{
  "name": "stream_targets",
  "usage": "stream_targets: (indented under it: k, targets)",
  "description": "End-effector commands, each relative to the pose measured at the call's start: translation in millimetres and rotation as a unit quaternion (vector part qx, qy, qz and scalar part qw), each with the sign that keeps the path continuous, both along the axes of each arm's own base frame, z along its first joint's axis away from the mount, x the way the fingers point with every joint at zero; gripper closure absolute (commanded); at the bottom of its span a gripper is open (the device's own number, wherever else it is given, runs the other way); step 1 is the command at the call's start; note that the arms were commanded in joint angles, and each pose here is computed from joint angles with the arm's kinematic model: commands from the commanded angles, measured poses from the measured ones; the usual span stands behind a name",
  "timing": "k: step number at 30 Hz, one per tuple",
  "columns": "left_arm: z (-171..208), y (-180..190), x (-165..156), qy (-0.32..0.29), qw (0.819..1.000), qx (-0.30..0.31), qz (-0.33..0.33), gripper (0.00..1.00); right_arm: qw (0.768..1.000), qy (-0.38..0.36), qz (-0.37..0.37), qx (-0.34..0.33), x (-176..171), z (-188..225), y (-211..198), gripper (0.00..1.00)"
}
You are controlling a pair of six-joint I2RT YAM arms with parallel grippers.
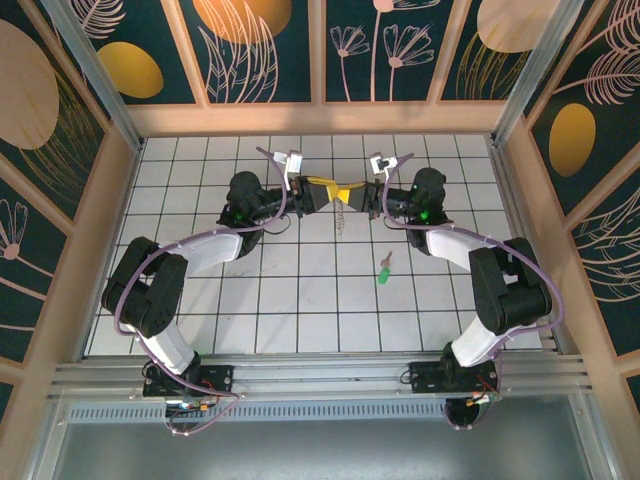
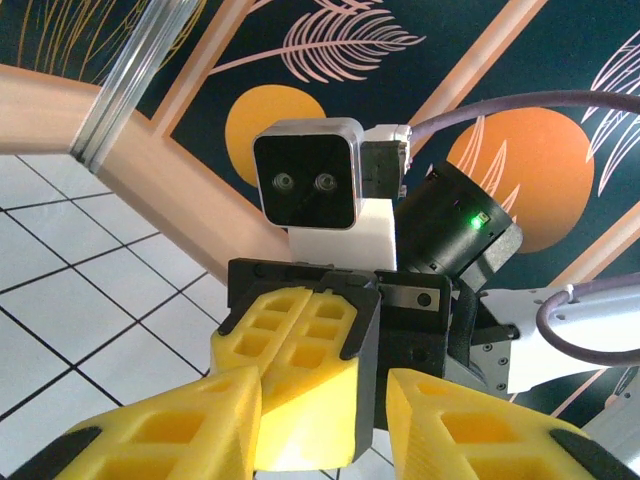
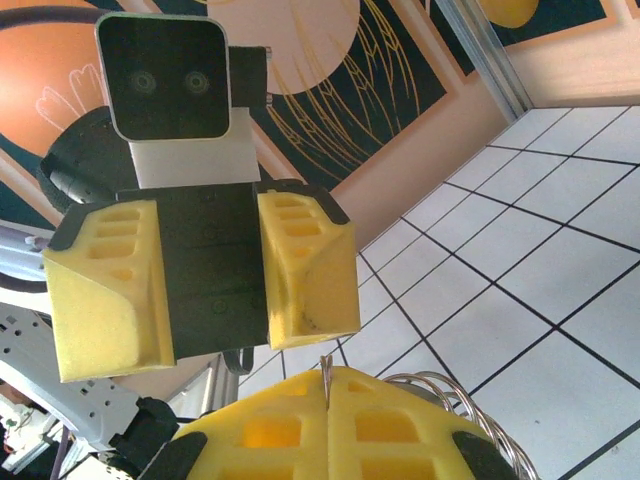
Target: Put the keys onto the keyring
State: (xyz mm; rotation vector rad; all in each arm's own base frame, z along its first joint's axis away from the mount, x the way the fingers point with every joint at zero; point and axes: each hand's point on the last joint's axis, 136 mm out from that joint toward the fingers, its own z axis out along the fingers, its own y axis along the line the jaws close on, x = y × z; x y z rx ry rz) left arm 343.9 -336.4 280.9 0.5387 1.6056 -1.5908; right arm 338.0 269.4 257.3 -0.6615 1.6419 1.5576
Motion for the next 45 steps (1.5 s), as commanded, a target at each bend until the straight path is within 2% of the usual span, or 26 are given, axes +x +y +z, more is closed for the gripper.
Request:
stream_targets:
  k: [1,13,23,27,31,34,37,45]
  targets:
    - [-10,0,-1,0.002,1.0,-0.002,-0.01,0.61,0.999,-0.045,0.006,0.016,-11,22,-4,1.0]
    - [-21,-1,-6,0.01,1.0,-0.007,-0.021,0.59,0.999,-0.043,0.001,0.02,-10,21,-4,1.0]
    - [-21,-1,-12,0.008,0.999,-0.018,-0.036,0.74,0.999,-0.034,0.004,0.026,-7,17,0,1.0]
    - [-20,0,-13,0.007,0.999,-0.021,-0.036,0.76,0.999,-0.028,0.008,0.025,-8,13,2,1.0]
    - [-19,0,-11,0.005,0.999,-0.023,-0.031,0.75,0.999,-0.027,0.013,0.024,-10,11,6,1.0]
    - [-18,2,-9,0.003,0.999,-0.025,-0.02,0.67,0.999,-0.023,0.011,0.022,-11,8,6,1.0]
    - [-18,4,-8,0.001,1.0,-0.026,-0.01,0.63,1.0,-0.021,0.009,0.02,-11,6,6,1.0]
    - [-18,3,-9,-0.003,0.999,-0.031,-0.015,0.7,1.0,-0.017,0.011,0.018,-12,3,7,1.0]
